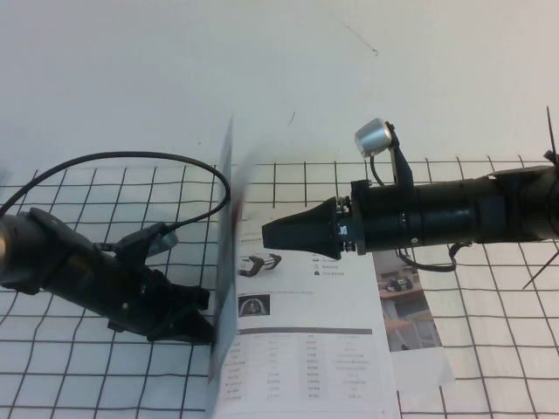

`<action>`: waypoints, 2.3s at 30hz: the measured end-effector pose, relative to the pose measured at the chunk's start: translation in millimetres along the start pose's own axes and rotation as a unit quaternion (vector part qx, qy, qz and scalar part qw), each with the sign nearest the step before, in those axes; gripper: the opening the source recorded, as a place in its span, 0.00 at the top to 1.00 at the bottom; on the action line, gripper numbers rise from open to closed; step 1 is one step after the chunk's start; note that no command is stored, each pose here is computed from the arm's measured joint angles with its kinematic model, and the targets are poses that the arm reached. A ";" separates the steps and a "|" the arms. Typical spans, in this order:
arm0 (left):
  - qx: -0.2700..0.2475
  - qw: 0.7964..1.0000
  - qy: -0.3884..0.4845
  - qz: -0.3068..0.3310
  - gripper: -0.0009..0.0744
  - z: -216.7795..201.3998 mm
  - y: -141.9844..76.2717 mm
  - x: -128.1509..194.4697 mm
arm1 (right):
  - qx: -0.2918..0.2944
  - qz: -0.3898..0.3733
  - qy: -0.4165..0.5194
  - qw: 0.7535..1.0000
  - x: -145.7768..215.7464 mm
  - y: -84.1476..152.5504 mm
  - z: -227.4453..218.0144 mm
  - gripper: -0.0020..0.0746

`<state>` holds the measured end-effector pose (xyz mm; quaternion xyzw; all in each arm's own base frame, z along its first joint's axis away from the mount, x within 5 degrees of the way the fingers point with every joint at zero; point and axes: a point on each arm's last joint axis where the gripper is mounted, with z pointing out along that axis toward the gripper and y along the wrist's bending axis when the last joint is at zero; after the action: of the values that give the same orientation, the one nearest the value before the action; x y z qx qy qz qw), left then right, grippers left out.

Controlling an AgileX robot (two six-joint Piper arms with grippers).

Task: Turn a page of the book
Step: Open the closed book

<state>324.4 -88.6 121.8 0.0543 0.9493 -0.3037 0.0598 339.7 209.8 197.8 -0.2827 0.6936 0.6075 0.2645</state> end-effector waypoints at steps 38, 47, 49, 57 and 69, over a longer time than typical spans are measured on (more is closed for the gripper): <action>-0.001 0.985 -0.115 0.126 0.99 -86.8 -63.4 -23.0 | 0.110 -0.056 0.091 0.988 19.5 -7.5 36.5 0.97; 0.026 0.947 -0.233 0.221 0.99 -185.2 -138.7 4.6 | 0.109 -0.053 0.091 0.989 19.6 -7.2 36.5 0.97; 0.032 0.941 -0.227 0.249 0.99 -192.4 -154.2 19.1 | 0.109 -0.053 0.091 0.989 19.6 -7.2 36.5 0.97; -0.037 0.924 -0.144 0.351 0.99 -177.7 -207.2 75.7 | 0.121 -0.047 0.089 0.988 19.2 -9.2 36.1 0.97; -0.192 0.880 -0.120 0.417 0.99 -116.3 -236.3 161.2 | 0.132 -0.041 0.087 0.987 18.9 -11.0 35.7 0.97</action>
<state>123.0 -201.3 326.9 0.3956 0.8641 -0.0669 0.3038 335.2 242.7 172.4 -0.3254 0.7756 0.4727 0.2630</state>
